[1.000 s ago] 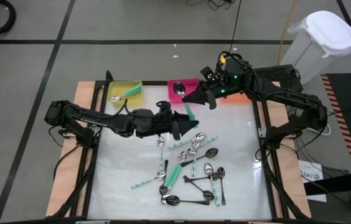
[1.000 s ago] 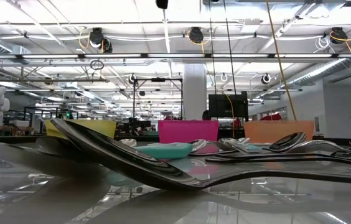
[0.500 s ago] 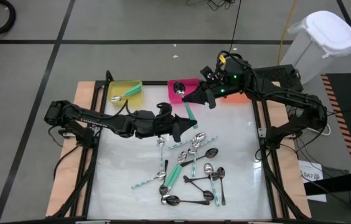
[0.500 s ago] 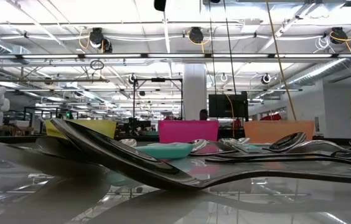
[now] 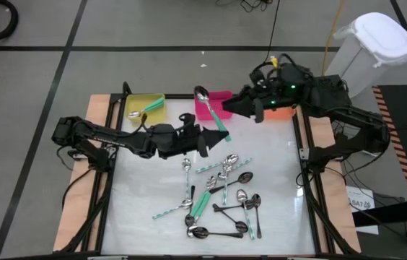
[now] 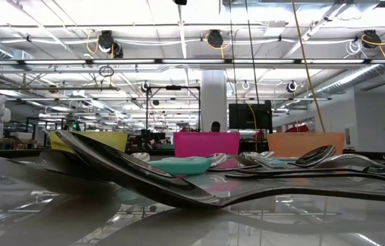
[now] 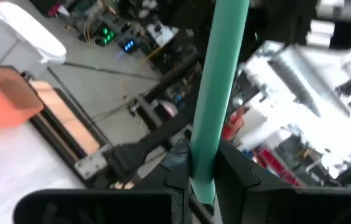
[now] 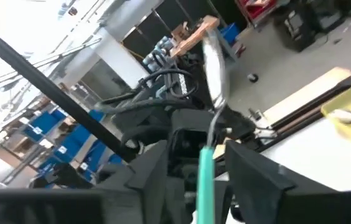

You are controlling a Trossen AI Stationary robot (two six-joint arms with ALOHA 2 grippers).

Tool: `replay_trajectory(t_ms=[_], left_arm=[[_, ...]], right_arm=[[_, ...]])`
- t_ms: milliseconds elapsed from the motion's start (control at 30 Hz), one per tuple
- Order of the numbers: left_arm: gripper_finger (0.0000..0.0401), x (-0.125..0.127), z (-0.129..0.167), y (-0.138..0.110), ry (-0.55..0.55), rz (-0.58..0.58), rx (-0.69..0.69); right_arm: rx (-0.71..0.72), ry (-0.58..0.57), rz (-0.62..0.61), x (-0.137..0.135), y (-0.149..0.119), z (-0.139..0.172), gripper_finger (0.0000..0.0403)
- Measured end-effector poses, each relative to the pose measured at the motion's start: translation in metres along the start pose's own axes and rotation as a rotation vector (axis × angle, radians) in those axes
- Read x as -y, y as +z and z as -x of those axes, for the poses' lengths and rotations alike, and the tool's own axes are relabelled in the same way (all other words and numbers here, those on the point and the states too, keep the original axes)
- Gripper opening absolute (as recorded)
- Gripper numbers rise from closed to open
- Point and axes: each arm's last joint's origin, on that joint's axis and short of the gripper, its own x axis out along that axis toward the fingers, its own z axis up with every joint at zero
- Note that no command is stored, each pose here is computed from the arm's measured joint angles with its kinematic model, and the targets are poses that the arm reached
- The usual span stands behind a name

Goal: Sort silverware by color (type)
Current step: Put the light green spoon into the yellow bin

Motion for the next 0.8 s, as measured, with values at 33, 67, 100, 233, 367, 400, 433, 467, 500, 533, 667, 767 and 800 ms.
replay_trajectory(t_ms=[33,67,100,233,367,400,433,467,500,533,667,767,800], left_arm=[[0.0043,0.000,0.000,0.002,-0.004,0.007,0.016],[0.0043,0.000,-0.001,0.004,0.003,0.015,0.035],[0.0043,-0.001,-0.001,0.005,0.014,0.025,0.054],[0.0043,-0.005,-0.002,0.011,0.072,0.073,0.142],[0.0043,-0.010,-0.003,0.018,0.126,0.139,0.226],[0.0043,-0.011,-0.004,0.019,0.130,0.147,0.236],[0.0043,-0.012,-0.004,0.021,0.129,0.155,0.247],[0.0043,-0.013,-0.004,0.023,0.125,0.163,0.255],[0.0043,-0.013,-0.005,0.024,0.123,0.170,0.262],[0.0043,-0.014,-0.005,0.025,0.124,0.183,0.267],[0.0043,-0.016,-0.005,0.027,0.125,0.301,0.293],[0.0043,-0.017,-0.005,0.027,0.131,0.418,0.338],[0.0043,-0.017,-0.005,0.028,0.133,0.440,0.346]], right_arm=[[0.001,-0.008,0.011,-0.002,0.000,0.005,0.0176],[0.006,-0.021,0.024,-0.005,0.000,0.009,0.0186],[0.010,-0.039,0.040,-0.007,-0.001,0.014,0.0193],[0.022,-0.157,0.157,-0.018,-0.011,0.025,0.0206],[0.007,-0.258,0.237,-0.024,-0.022,0.025,0.0200],[-0.007,-0.263,0.239,-0.024,-0.024,0.025,0.0197],[-0.019,-0.264,0.235,-0.024,-0.026,0.024,0.0193],[-0.029,-0.268,0.226,-0.023,-0.027,0.022,0.0190],[-0.040,-0.272,0.217,-0.023,-0.028,0.020,0.0187],[-0.051,-0.276,0.209,-0.022,-0.030,0.018,0.0183],[-0.065,-0.306,0.245,-0.019,-0.034,0.010,0.0171],[-0.067,-0.356,0.377,-0.019,-0.037,0.004,0.0167],[-0.070,-0.374,0.430,-0.020,-0.038,0.003,0.0167]])
